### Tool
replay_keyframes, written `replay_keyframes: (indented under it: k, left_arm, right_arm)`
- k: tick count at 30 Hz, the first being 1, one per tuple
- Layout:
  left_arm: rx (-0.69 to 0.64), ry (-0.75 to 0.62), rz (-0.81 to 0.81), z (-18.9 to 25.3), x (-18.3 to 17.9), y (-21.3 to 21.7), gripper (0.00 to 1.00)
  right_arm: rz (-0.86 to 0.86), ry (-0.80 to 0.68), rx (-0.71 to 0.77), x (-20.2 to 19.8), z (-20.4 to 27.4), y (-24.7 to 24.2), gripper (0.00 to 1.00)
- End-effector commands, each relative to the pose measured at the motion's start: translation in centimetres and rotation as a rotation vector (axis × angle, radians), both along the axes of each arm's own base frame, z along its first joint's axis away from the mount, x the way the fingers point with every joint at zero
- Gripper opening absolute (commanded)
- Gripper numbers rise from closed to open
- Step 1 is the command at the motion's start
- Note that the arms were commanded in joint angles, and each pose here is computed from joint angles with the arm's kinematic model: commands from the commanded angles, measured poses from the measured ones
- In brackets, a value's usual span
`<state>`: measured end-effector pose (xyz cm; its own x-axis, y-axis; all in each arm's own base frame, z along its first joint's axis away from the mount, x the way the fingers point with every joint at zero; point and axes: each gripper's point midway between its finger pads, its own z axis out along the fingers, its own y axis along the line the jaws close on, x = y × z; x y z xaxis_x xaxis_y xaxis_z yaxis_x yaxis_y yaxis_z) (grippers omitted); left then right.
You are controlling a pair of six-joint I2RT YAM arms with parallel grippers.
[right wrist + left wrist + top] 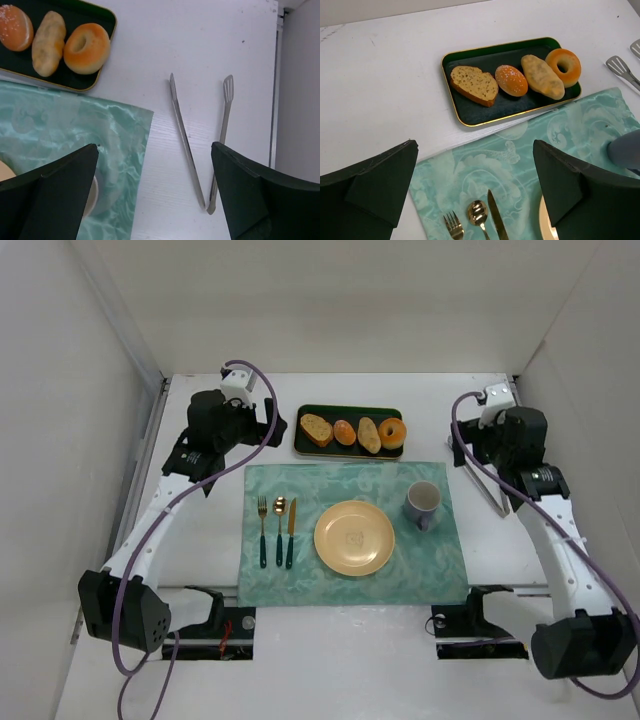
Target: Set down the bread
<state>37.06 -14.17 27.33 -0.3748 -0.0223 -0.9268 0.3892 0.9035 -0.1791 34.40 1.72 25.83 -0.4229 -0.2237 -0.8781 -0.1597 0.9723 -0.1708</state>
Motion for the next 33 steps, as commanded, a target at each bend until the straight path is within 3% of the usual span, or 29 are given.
replay_keyframes:
  k: [1, 8, 18, 33]
  left_arm:
    - [-0.036, -0.094, -0.025, 3.6, -0.3, -0.5, 1.00]
    - [-0.049, -0.088, -0.040, 3.6, -0.5, -0.8, 1.00]
    - [-0.057, -0.095, -0.061, 4.0, -0.6, -1.1, 1.00]
    - [-0.061, -0.084, -0.082, 3.7, -0.7, -1.5, 1.00]
  right_arm:
    - [-0.001, -0.063, 0.000, -1.0, 0.8, -1.4, 1.00]
    - [0.031, -0.039, -0.122, -1.5, -1.3, -4.6, 1.00]
    - [0.159, 0.284, 0.019, 0.9, -10.7, -10.2, 0.98]
    - [0.197, 0.423, -0.070, 2.5, -16.3, -13.9, 0.97]
